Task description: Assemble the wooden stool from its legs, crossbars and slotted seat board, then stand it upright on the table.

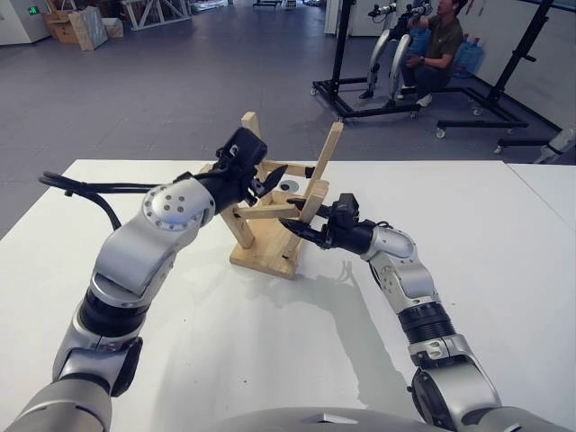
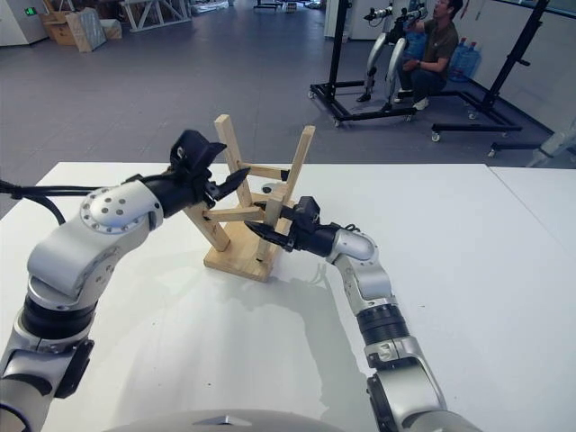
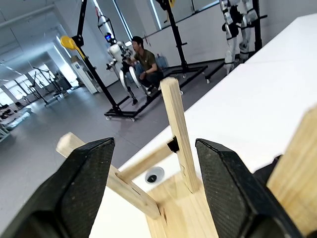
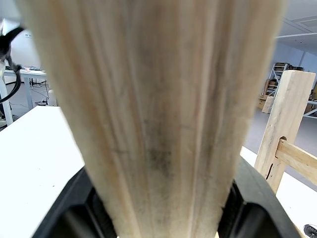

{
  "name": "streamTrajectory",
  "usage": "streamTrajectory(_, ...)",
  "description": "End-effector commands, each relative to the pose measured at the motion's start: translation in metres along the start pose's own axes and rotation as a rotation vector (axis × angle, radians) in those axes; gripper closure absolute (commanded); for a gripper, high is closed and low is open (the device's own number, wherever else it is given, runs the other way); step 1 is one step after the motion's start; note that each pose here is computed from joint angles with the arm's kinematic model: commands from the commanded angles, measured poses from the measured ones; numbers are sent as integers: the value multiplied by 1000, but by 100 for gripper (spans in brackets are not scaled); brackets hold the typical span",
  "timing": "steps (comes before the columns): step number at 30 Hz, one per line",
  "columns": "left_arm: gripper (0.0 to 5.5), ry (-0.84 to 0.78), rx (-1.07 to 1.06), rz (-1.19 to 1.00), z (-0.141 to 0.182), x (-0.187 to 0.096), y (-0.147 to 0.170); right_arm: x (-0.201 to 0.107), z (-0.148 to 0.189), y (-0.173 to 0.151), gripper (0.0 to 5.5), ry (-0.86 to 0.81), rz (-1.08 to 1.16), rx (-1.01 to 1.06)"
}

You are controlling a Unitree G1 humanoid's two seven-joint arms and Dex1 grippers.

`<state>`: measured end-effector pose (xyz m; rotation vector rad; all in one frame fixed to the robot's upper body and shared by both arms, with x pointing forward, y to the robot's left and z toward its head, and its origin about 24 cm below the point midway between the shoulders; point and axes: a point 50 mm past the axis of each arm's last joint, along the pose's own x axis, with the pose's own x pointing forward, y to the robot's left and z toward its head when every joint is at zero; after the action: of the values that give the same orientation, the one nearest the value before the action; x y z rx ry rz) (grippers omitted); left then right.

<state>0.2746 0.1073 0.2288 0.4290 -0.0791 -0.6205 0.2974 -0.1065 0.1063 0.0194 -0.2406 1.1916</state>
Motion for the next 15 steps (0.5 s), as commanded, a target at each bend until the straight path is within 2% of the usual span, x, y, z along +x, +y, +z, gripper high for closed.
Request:
streamTrajectory(1, 251, -10, 4, -3, 12, 0, 5, -4, 6, -6, 344, -39, -40, -1)
streamTrajectory(15, 251, 61, -19, -49, -11, 4, -8, -5, 0, 0, 344, -52, -42, 21)
